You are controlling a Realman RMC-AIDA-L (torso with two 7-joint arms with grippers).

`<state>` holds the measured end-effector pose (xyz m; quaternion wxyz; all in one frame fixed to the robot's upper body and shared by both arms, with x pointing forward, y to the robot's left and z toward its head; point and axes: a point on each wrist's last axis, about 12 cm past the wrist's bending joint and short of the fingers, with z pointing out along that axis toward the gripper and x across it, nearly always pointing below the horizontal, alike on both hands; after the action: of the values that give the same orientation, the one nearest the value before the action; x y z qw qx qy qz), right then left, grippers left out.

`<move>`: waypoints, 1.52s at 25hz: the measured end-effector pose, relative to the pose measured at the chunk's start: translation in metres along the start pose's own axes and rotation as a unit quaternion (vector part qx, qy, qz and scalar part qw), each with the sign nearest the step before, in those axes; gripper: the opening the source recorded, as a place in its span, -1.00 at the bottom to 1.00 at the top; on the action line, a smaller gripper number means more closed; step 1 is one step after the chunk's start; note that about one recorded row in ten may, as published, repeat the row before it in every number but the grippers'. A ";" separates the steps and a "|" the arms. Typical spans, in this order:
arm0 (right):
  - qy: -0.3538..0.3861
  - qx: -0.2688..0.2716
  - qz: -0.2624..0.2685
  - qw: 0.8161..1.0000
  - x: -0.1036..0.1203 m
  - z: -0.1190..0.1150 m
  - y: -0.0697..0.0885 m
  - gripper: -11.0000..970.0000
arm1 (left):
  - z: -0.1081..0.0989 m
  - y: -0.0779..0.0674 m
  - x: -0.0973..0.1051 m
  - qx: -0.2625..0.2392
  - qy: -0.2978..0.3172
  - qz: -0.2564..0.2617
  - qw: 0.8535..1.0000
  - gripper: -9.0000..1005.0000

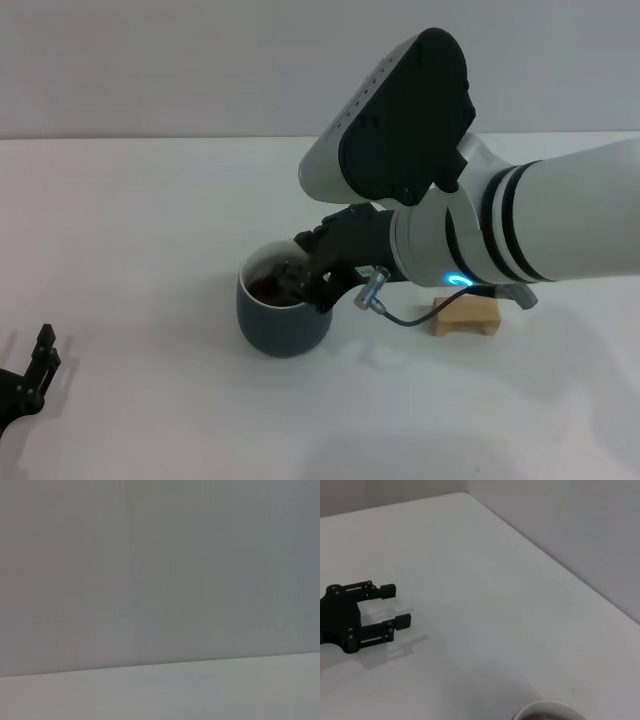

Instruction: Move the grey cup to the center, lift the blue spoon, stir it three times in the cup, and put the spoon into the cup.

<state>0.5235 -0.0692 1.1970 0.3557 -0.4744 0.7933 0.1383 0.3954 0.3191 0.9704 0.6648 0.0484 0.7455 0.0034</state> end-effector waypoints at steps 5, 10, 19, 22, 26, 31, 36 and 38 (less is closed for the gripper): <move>-0.001 0.005 0.002 1.000 0.002 -0.001 -0.002 -0.29 | 0.000 0.000 0.000 0.000 -0.001 -0.001 1.000 0.37; -0.069 0.086 -0.003 0.994 0.007 -0.009 -0.020 -0.03 | 0.000 0.000 0.000 0.000 -0.001 -0.001 1.000 0.37; -0.279 0.232 -0.052 0.930 0.034 -0.023 -0.025 0.06 | 0.000 0.001 0.000 -0.004 -0.001 0.000 1.000 0.37; -0.340 0.276 -0.080 0.896 0.057 -0.020 -0.016 0.08 | -0.001 0.003 -0.001 -0.010 -0.005 0.000 1.000 0.37; -0.413 0.328 -0.088 0.845 0.097 -0.016 -0.003 0.11 | -0.005 0.009 -0.004 -0.027 -0.020 -0.001 0.999 0.37; -0.404 0.355 -0.010 0.843 0.145 -0.001 -0.007 0.14 | -0.018 0.019 -0.011 -0.068 -0.060 -0.006 0.996 0.37; -0.368 0.399 0.080 0.836 0.189 0.006 -0.018 0.17 | -0.028 0.022 -0.017 -0.084 -0.092 -0.009 0.992 0.37; -0.362 0.406 0.092 0.834 0.195 0.006 -0.019 0.19 | -0.029 0.024 -0.018 -0.088 -0.097 -0.010 0.991 0.37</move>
<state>0.4840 -0.2030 1.0593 0.7635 -0.1284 0.6329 -0.0021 0.3699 0.3434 0.9929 0.7359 -0.0182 0.6744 0.0577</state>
